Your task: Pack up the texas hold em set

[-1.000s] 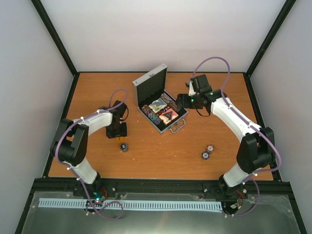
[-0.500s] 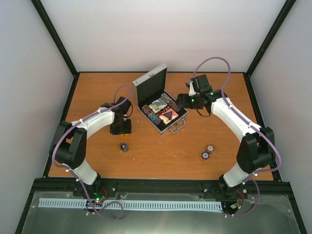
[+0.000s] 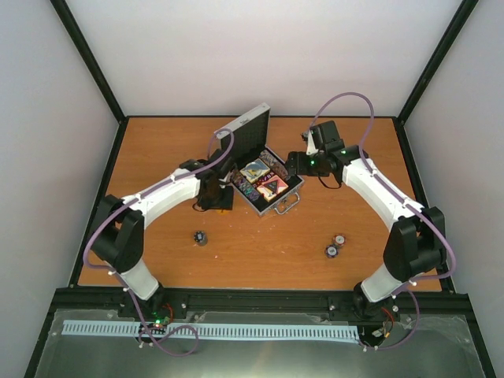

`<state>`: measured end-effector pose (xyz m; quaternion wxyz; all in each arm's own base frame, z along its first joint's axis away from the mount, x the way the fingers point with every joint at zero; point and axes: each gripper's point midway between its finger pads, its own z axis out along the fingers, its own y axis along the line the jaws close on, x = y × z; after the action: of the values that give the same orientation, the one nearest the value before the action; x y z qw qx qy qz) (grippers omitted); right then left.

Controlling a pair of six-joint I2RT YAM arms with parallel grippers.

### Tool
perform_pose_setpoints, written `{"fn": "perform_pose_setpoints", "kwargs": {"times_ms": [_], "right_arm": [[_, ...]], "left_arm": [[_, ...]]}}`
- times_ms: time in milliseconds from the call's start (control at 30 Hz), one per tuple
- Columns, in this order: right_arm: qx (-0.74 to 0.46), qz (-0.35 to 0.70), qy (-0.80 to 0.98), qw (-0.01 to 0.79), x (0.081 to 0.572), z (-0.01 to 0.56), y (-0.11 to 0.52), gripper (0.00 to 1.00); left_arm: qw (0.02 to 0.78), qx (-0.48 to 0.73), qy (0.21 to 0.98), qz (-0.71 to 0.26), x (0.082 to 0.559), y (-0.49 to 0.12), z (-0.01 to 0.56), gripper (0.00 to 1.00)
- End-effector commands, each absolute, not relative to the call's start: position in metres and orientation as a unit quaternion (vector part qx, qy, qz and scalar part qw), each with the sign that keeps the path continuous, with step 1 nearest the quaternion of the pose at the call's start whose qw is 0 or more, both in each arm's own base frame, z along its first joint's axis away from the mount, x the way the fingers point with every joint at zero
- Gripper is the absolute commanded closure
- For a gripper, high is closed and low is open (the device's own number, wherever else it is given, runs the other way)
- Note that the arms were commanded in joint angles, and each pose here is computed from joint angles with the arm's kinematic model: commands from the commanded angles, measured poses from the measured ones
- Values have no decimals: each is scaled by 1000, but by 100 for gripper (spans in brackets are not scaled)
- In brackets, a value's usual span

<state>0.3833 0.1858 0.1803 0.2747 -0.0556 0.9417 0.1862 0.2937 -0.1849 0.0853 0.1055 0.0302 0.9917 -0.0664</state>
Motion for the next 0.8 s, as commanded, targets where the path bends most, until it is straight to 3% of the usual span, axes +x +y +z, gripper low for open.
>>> {"fn": "perform_pose_setpoints", "kwargs": {"times_ms": [0,600,700,767], "right_arm": [[-44,188,936,294,383,193,179,15],[-33,179,935,303,380,197,165,15],[-28,177,935,305,380,198,161,15],[-25,174,936,305,379,198,158,15]], "left_arm": [[118,42,989,-83,307,-214,99,53],[173,99,975,-98,418,-293,108,53],[167,104,976,-94,422,-296,101,48],[163,104,977,-92,422,-296,98,37]]}}
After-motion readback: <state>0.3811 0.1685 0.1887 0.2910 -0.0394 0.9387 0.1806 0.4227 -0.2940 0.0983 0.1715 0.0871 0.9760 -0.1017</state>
